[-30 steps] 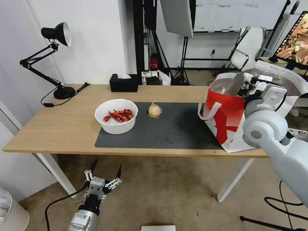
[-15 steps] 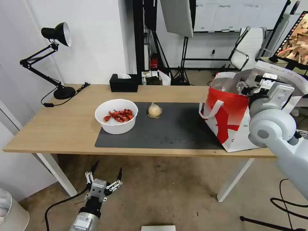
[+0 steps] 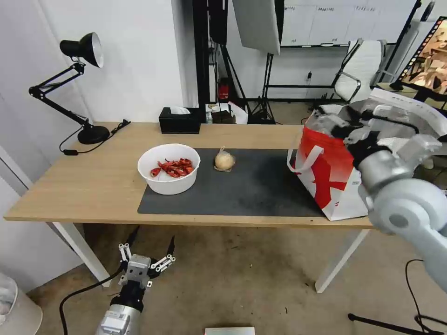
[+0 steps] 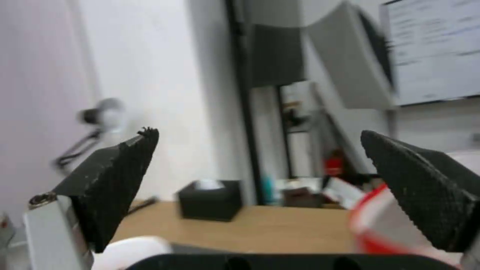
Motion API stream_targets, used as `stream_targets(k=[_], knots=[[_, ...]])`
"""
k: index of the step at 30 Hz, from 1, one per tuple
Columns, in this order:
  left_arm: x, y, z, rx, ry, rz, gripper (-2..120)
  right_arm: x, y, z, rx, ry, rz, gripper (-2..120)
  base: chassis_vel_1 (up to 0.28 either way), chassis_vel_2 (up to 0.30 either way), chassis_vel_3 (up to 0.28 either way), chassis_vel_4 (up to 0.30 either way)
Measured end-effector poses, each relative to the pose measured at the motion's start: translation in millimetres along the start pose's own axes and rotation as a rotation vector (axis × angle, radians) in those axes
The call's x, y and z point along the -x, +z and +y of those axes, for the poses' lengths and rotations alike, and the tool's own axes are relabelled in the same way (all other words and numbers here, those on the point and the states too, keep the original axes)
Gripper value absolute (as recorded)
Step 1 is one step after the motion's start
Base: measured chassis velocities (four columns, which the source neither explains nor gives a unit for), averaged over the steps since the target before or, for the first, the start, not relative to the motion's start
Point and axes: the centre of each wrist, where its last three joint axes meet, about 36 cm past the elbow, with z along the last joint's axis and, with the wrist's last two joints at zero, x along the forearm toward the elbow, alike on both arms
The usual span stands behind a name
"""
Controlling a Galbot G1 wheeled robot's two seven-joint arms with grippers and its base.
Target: Pick up the trash from the table and place it into the takeout bag.
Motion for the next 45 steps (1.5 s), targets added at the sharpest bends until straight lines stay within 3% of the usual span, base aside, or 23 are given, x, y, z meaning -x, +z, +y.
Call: stream_targets(k=[1,3,8,11,12,15,19,26,45], knots=[[0.0,0.0,0.0,0.000,0.000,0.000,100,0.0,0.0,0.0,0.000,0.000,0.000,100,0.000,0.000,0.000,0.000],[-0.8,-0.3,1.0,-0.002,-0.009,-0.011,100,-25.2,31.8,12.2,0.018,-0.065,-0.001,100,0.000,0.000,0.000,0.000],[-0.9,-0.2,1.7,-0.004,-0.013,-0.023,100,-58.9,72.1,20.1,0.008,-0.079,-0.007,100,0.000,0.000,0.000,0.000],[0.0,-0.1,2.1,-0.007,-0.015,-0.032,100,-92.6,110.7,24.6,-0.039,-0.024,0.001,100,0.000,0.000,0.000,0.000],[0.0,-0.1,2.1,-0.007,-0.015,-0.032,100,-92.6,110.7,24.6,-0.039,-0.024,0.001,100,0.000,0.000,0.000,0.000],[0.5,2.5,1.6,-0.016,-0.018,-0.027,100,-139.4,150.0,23.6,-0.076,0.077,0.076,100,0.000,0.000,0.000,0.000],[-0.7,10.4,-1.2,-0.025,-0.013,-0.014,100,-178.6,180.5,25.9,-0.082,0.145,0.140,100,0.000,0.000,0.000,0.000],[-2.6,29.2,-5.4,-0.033,0.000,0.021,100,-203.5,199.5,31.4,-0.097,0.190,0.197,100,0.000,0.000,0.000,0.000],[3.8,35.6,-1.9,-0.035,0.015,0.024,100,-188.0,196.6,28.6,-0.080,0.170,0.215,100,0.000,0.000,0.000,0.000]])
